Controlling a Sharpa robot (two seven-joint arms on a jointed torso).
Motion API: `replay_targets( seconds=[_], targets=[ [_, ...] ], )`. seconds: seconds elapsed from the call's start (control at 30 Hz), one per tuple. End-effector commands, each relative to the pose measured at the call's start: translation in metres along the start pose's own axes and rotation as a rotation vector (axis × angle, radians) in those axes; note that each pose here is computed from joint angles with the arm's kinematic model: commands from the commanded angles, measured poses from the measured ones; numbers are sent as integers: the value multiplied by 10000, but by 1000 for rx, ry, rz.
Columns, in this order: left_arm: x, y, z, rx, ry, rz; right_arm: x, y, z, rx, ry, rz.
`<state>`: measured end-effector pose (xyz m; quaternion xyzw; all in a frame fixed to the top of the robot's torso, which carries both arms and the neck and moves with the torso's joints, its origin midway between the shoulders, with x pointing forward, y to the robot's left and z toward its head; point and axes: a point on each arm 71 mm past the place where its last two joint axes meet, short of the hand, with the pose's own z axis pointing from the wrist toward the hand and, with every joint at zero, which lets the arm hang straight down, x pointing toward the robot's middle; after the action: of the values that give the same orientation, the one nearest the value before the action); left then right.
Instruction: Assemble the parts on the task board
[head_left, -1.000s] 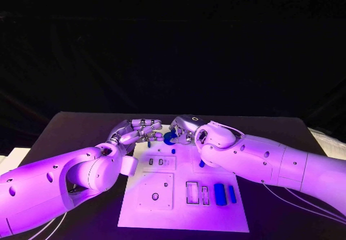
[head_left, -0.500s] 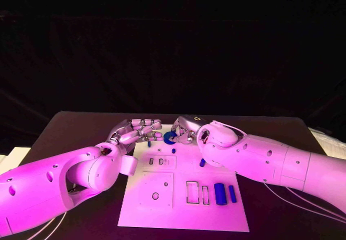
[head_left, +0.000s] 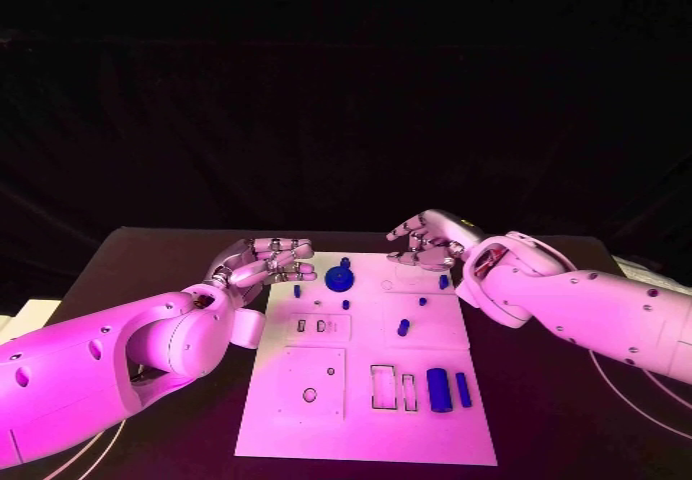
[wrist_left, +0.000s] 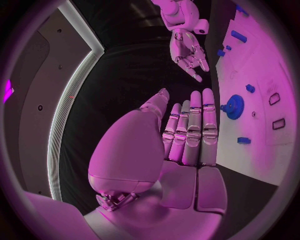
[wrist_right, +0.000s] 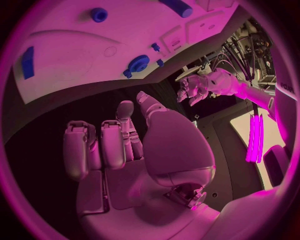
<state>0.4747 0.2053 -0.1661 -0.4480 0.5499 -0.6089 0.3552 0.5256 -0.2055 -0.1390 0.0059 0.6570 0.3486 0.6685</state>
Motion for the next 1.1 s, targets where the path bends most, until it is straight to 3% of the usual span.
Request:
replay_targets(
  seconds=[0.03,0.23,0.4,0.77,1.1],
  targets=[
    [-32,-21,20,28,37,-10,-97,-70,-101,-54,25,220],
    [-166,-17,51,40,-9,-1,-262,-378,-263,-5,26,191],
    [-233,-7,71,43,-29,1,-291,-602,-374,36,39,130],
    [-262,20,80,36,-44,2,-158,-887,-461,104,53,74],
    [-237,31,78,33,-35,-3,8,-948,-477,124,86,85]
  ],
)
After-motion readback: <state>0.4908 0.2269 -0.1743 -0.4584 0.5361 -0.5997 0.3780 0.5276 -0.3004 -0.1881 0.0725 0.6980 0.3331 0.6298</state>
